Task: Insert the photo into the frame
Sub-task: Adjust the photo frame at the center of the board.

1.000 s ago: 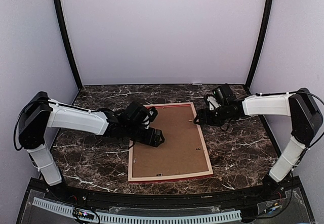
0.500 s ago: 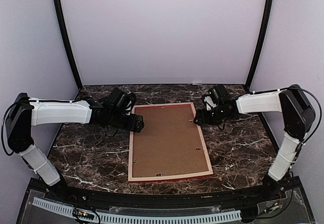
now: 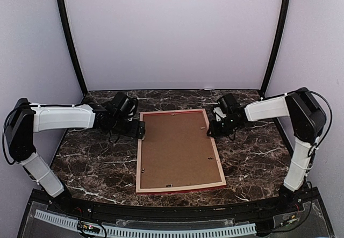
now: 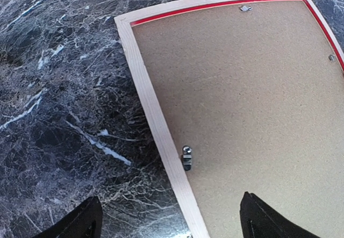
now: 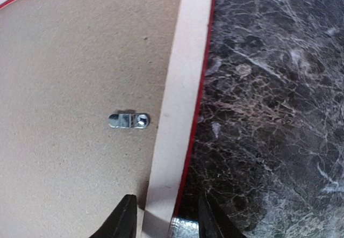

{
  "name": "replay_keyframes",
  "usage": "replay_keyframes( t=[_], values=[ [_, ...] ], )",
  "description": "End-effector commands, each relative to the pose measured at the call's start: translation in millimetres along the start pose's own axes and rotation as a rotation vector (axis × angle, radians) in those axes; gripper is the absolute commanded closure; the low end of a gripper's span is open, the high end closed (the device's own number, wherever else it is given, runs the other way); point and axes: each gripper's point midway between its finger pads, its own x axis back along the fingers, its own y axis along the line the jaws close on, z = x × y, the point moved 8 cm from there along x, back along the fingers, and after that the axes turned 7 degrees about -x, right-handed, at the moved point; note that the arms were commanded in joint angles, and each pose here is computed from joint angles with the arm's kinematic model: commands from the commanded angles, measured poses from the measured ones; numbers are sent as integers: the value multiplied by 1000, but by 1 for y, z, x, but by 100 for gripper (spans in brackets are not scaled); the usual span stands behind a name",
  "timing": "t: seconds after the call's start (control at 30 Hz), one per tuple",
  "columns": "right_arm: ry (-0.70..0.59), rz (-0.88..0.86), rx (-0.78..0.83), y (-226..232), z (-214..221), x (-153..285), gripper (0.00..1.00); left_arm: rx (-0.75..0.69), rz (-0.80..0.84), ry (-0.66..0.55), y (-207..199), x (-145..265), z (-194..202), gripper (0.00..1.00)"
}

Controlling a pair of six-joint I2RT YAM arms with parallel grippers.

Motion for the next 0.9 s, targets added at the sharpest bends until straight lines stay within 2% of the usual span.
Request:
replay_keyframes(
  t=[0.0, 0.33, 0.47, 0.67, 0.87],
  values=[
    [-5, -25, -8, 6, -2, 0, 67, 2, -10, -11, 10, 1, -12, 8],
    [-14, -23, -87, -3, 25, 9, 86, -3, 3, 41, 24, -20, -17, 8],
    [-34, -41, -107, 0, 35, 18, 87, -13, 40, 70, 19, -30, -14, 9],
    [-48, -47, -108, 1, 37, 23, 87, -32, 186, 108, 3, -43, -10, 12],
    [-47, -53, -96, 3, 35, 23, 87, -54, 211, 138, -5, -48, -1, 14]
  ],
)
